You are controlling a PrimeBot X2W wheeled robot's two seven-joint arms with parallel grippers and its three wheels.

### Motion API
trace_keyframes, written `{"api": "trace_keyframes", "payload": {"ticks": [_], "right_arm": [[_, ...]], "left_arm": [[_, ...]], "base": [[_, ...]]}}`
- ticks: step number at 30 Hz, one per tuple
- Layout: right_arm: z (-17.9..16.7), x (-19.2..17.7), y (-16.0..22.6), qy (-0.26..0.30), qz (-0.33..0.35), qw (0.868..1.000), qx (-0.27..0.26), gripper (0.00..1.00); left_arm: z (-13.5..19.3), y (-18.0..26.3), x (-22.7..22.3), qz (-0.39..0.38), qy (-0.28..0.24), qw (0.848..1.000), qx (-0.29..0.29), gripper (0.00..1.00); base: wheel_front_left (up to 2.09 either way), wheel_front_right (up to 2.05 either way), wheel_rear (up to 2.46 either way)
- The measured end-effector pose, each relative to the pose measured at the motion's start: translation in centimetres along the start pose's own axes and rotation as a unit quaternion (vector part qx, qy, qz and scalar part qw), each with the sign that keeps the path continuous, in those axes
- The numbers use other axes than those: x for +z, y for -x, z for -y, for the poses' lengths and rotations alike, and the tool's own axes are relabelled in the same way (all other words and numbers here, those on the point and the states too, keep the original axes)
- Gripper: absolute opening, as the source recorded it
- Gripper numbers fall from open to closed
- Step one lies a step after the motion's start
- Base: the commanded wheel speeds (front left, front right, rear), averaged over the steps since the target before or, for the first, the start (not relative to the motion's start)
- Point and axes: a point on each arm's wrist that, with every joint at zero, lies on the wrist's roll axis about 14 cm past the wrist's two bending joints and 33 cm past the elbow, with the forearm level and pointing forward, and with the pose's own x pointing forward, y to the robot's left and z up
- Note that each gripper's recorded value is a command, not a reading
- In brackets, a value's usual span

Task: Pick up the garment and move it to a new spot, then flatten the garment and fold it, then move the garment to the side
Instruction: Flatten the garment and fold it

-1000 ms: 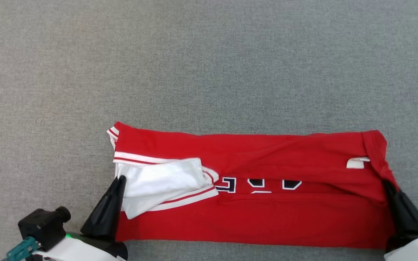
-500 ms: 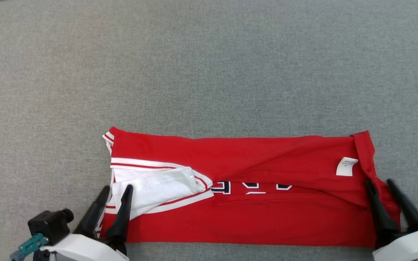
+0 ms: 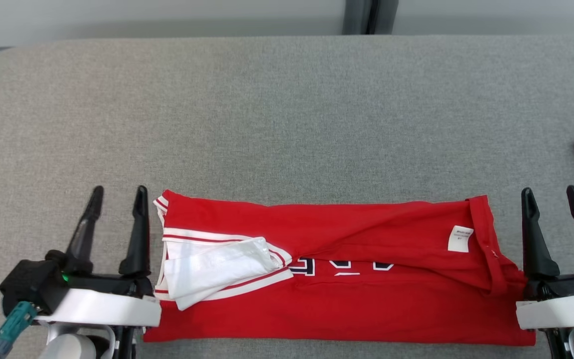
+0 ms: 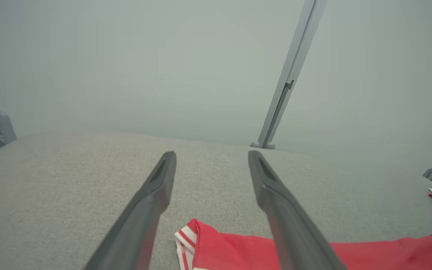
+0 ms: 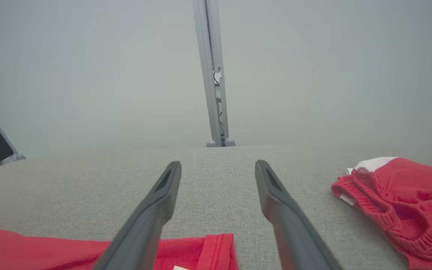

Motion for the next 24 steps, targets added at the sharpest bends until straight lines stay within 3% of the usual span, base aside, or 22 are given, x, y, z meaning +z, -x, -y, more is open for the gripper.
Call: {"api": "trace_keyframes", "payload": {"ticks": [6, 12, 24], "right_arm": [[-1.0, 1.9, 0.5, 0.014, 0.033, 0.999, 0.012, 1.00], [-0.9, 1.8, 1.3, 0.015, 0.028, 0.999, 0.009, 1.00], [-1.0, 0.4, 1.3, 0.009, 0.008, 1.000, 0.010, 1.00]], "left_arm": [[-0.6, 0.4, 3.5, 0.062, -0.038, 0.997, 0.006, 1.00], [-1.6, 1.9, 1.8, 0.034, -0.067, 0.997, 0.003, 1.00], [-2.3, 2.2, 0.1, 0.007, -0.066, 0.998, 0.006, 1.00]], "base": [[0.00, 0.00, 0.00], [0.00, 0.00, 0.00], [0.00, 0.00, 0.00]]}}
